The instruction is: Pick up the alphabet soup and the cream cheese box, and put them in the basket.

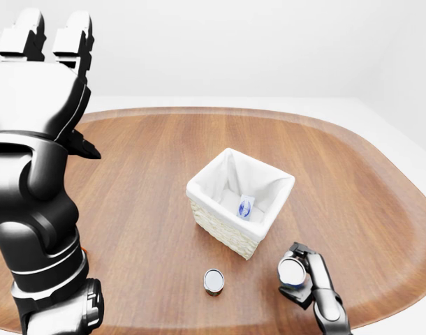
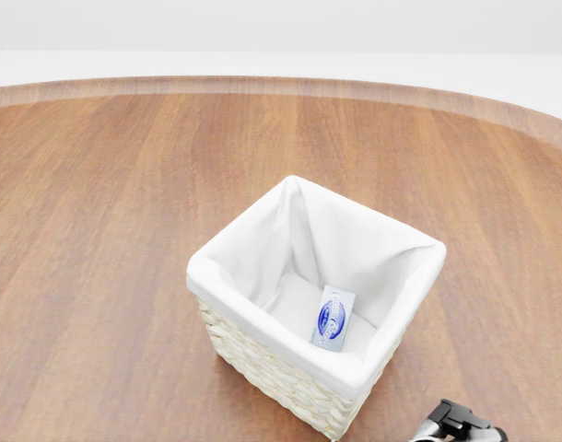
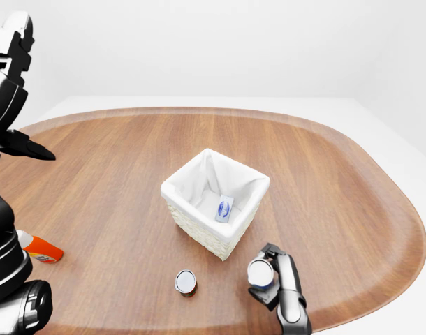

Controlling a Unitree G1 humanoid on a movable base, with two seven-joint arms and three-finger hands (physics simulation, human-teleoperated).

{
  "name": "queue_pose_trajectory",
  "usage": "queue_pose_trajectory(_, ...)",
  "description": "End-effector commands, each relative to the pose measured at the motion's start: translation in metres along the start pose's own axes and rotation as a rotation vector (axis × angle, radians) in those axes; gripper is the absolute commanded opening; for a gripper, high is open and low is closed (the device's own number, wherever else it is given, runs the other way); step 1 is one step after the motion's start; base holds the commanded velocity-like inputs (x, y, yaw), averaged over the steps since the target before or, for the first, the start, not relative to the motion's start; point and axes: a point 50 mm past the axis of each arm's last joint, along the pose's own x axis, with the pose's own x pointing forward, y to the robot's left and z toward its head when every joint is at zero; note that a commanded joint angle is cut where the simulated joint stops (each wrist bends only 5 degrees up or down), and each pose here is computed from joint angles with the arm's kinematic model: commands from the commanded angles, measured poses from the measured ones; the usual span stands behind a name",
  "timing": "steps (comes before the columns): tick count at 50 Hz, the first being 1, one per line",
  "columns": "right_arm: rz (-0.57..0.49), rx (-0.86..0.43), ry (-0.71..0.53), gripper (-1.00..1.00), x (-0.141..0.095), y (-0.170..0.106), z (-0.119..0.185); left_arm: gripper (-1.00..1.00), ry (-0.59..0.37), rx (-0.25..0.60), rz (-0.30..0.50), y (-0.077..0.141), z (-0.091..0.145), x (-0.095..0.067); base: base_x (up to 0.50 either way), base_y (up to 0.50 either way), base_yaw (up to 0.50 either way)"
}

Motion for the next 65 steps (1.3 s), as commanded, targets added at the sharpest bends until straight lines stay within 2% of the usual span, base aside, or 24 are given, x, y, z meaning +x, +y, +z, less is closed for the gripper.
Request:
queue_pose_trajectory(1, -0.062, 0.031, 0.001, -1.00, 0.004, -0.015, 0.001, 1.00, 0.000, -0.002, 0.000, -0.001, 0.000, 0.000, 0.00, 0.00, 0.00)
queue_pose_trajectory(18, -0.139, 0.125, -0.076, -1.00, 0.007, -0.032, 0.019, 1.00, -0.003, -0.003, 0.002, 0.000, 0.000, 0.000, 0.00, 0.00, 0.00)
queue_pose_trajectory(23, -0.167, 0.151, -0.171, -1.00, 0.003, -0.041, 0.041, 1.00, -0.003, -0.004, 0.003, 0.000, 0.000, 0.000, 0.00, 0.00, 0.00)
queue_pose_trajectory(34, -0.259, 0.157, -0.276, -1.00, 0.000, -0.056, 0.065, 1.00, -0.004, -0.006, 0.003, -0.001, 0.000, 0.000, 0.00, 0.00, 0.00)
queue_pose_trajectory(40, -0.274, 0.169, -0.355, -1.00, -0.005, -0.062, 0.083, 1.00, -0.004, -0.003, 0.000, 0.000, 0.001, 0.000, 0.00, 0.00, 0.00)
queue_pose_trajectory(47, -0.288, 0.175, -0.523, -1.00, -0.018, -0.073, 0.119, 1.00, -0.002, -0.001, -0.006, 0.000, 0.000, 0.000, 0.00, 0.00, 0.00)
queue_pose_trajectory(58, -0.293, 0.187, -0.681, -1.00, -0.015, -0.078, 0.157, 1.00, -0.002, -0.003, -0.008, -0.001, 0.001, 0.000, 0.00, 0.00, 0.00)
queue_pose_trajectory(65, -0.296, 0.144, -0.689, -1.00, -0.005, -0.082, 0.178, 1.00, -0.003, -0.007, -0.008, -0.002, 0.000, 0.000, 0.00, 0.00, 0.00)
